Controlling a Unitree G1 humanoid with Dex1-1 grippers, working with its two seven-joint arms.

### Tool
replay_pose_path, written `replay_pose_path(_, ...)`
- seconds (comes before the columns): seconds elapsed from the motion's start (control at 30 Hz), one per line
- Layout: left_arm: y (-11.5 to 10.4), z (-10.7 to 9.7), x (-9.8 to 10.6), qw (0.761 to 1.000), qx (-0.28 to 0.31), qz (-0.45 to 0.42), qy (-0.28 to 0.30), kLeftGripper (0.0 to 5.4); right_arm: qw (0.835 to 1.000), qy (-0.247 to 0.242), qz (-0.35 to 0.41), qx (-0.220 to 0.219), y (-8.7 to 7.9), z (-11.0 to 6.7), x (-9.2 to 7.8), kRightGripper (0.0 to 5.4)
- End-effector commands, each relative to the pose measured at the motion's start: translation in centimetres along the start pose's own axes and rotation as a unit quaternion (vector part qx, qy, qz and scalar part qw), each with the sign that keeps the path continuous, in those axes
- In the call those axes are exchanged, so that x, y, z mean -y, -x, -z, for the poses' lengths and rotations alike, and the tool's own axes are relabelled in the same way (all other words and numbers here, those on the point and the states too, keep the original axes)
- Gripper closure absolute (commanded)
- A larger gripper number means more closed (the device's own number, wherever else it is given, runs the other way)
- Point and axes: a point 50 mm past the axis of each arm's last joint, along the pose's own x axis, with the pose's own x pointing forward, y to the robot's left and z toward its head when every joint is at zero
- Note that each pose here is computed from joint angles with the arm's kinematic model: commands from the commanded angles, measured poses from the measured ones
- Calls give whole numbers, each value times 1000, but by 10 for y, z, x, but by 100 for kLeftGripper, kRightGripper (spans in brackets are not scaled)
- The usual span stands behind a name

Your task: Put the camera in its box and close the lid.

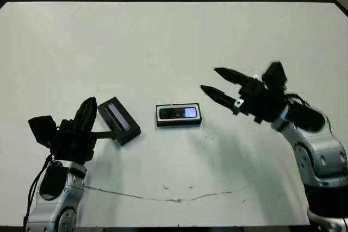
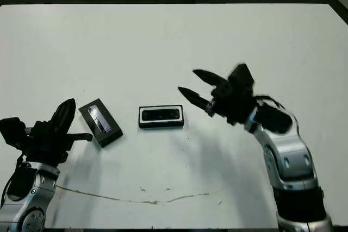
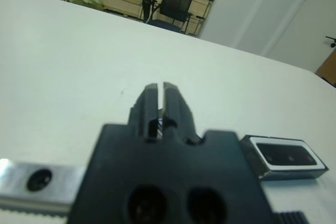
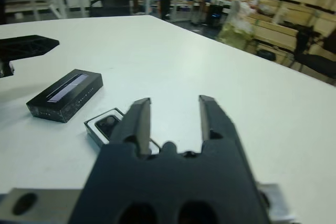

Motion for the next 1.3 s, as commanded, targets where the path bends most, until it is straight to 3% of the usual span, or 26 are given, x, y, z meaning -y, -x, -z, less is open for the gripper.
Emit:
replay_pose_path(0.03, 2, 4, -3, 1000, -14, -6, -5, 540, 999, -30, 33, 6, 13, 16, -7, 426)
replay_pose_path(0.2, 3, 2, -5, 1000, -13, -5, -18, 540, 995, -66, 68, 11, 26, 30, -14, 538)
replay_pose_path(0.47, 4, -16, -25, 998, -38, -2, -50, 540, 994, -63, 87, 9, 39, 32, -16, 538)
replay_pose_path(0.7, 4, -35, -43, 995, -81, 7, -62, 540, 988, -94, 118, 14, 41, 34, -20, 538)
replay_pose_path(0.83, 4, -46, -49, 987, -100, 23, -122, 540, 988, -85, 129, 0, 44, 32, -22, 538)
replay_pose_path(0.97, 3, -55, -52, 982, -121, 44, -138, 540, 988, -82, 133, -2, 45, 32, -21, 538)
replay_pose_path(1.3, -22, -81, -55, 945, -262, 75, -180, 540, 987, -95, 129, -4, 45, 33, -20, 538)
